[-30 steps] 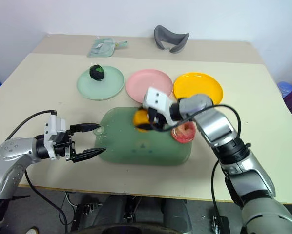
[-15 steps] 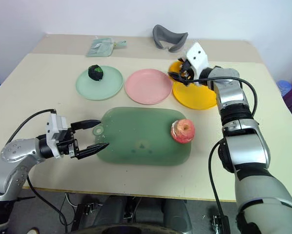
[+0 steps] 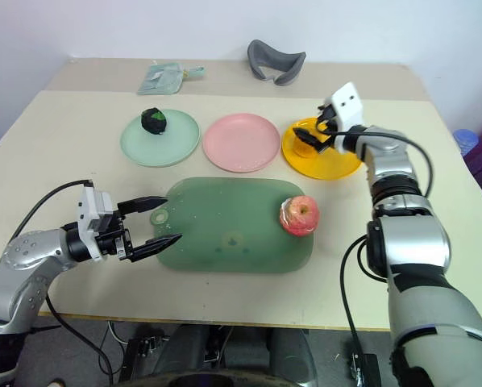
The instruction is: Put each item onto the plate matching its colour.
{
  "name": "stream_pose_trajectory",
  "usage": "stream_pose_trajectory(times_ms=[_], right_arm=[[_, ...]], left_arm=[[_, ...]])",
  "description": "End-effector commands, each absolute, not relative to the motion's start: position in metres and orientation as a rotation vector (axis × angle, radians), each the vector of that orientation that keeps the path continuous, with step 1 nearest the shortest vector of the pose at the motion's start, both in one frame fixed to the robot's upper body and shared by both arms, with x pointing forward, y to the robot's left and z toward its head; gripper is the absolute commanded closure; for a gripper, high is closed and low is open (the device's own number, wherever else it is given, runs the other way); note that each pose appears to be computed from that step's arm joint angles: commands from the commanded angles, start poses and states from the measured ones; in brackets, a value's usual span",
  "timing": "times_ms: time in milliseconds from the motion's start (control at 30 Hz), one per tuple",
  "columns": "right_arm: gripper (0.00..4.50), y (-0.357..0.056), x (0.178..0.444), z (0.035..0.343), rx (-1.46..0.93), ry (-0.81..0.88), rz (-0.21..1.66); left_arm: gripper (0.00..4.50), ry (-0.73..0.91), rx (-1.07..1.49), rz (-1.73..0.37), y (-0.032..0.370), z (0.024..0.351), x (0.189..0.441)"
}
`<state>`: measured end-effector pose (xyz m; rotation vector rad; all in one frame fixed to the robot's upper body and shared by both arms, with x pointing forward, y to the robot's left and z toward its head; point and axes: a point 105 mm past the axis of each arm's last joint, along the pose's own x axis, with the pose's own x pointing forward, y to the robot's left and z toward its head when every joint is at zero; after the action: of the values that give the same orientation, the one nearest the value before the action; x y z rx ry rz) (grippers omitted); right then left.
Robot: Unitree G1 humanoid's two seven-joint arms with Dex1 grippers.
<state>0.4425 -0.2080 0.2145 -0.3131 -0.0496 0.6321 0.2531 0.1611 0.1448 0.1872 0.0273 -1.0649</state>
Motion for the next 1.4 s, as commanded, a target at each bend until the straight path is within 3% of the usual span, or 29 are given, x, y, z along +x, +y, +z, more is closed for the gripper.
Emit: stream_pose_trajectory(times_ms=[33, 200, 367, 833, 1233, 1333, 1400], right_arm=[[0.03, -0.21, 0.406, 0.237, -0.276, -0.116, 0.794], [0.03, -0.206, 0.328, 0.197, -0.206, 0.102, 0.959], [0.03, -0.198, 0.299, 0.178, -0.143, 0.197, 0.954], [0.03, -0.178, 0.269, 0.147, -0.103, 0.247, 0.943], [0.03, -0.182, 0.282, 0.128, -0.205, 0.217, 0.883], [1.26, -0.181, 0.285, 0.13, -0.209, 0.193, 0.884], [1.61, -0.179, 0.288, 0.136, -0.207, 0.158, 0.887]], left_arm=[[0.0, -0.007, 0.192, -1.093, 0.156, 0.152, 0.253], [0.0, 0.01, 0.188, -1.141, 0.152, 0.15, 0.255], [0.0, 0.013, 0.19, -1.173, 0.151, 0.151, 0.26], [0.0, 0.016, 0.194, -1.198, 0.15, 0.155, 0.263], [0.0, 0.026, 0.195, -1.192, 0.152, 0.154, 0.262], [0.0, 0.029, 0.192, -1.188, 0.154, 0.153, 0.261], [0.0, 0.03, 0.19, -1.183, 0.154, 0.153, 0.261]])
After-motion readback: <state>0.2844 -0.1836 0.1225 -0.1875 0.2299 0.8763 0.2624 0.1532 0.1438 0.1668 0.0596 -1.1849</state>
